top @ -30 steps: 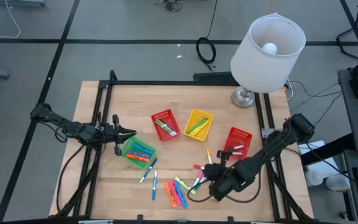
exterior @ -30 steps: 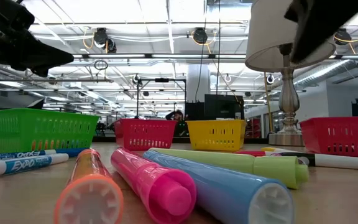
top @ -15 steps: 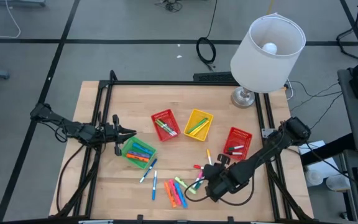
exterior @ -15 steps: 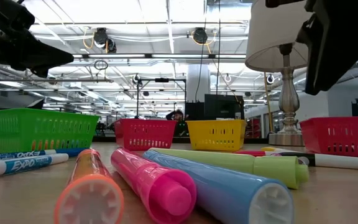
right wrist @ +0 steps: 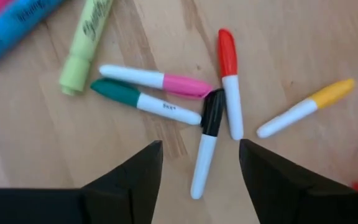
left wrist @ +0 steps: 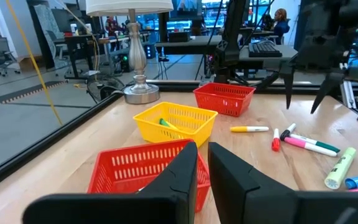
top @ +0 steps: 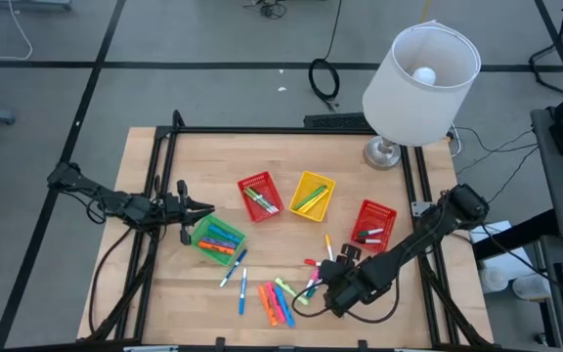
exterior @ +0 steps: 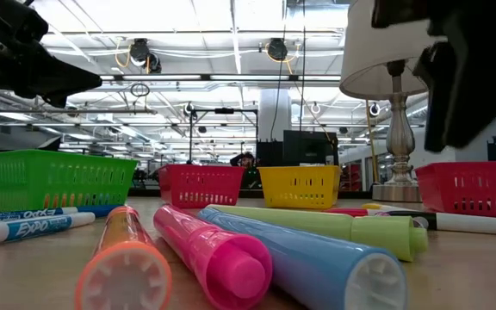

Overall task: Pick & Place Markers
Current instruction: Put the black marker into the right red bin

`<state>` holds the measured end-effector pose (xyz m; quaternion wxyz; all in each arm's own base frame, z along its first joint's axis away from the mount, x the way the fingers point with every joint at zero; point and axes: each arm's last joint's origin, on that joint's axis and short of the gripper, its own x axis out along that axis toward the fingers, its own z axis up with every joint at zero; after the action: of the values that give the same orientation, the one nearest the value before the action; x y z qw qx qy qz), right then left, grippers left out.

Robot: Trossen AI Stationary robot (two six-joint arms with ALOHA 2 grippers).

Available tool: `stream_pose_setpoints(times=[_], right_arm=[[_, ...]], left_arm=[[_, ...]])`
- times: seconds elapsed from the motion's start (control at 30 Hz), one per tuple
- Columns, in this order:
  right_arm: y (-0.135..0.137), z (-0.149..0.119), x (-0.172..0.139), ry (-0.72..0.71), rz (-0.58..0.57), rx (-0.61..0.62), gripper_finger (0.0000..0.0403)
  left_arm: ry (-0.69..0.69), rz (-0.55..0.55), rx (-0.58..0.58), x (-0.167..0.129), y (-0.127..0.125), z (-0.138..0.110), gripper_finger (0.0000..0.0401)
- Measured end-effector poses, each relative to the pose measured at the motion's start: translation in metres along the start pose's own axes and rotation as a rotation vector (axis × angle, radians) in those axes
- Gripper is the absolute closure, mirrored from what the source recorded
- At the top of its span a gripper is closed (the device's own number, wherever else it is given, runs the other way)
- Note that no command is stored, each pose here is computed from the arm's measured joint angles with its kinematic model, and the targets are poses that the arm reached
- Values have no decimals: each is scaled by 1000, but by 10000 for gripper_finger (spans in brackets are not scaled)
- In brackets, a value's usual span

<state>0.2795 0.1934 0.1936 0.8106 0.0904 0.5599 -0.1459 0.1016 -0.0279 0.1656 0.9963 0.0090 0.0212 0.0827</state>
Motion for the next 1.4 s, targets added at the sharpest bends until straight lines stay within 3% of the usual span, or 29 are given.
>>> stream_pose_setpoints(times=[0.33, 0.87, 1.4], right_arm=[[-12, -29, 38, 70, 51, -19, 201], [-21, -40, 58, -2, 85, 42, 207], [-20, -42, 59, -6, 84, -14, 382]], left_arm=[[1, 0, 1, 0, 0, 0, 352], [1, 0, 1, 0, 0, 0, 352], [1, 0, 1, 0, 0, 0, 352]])
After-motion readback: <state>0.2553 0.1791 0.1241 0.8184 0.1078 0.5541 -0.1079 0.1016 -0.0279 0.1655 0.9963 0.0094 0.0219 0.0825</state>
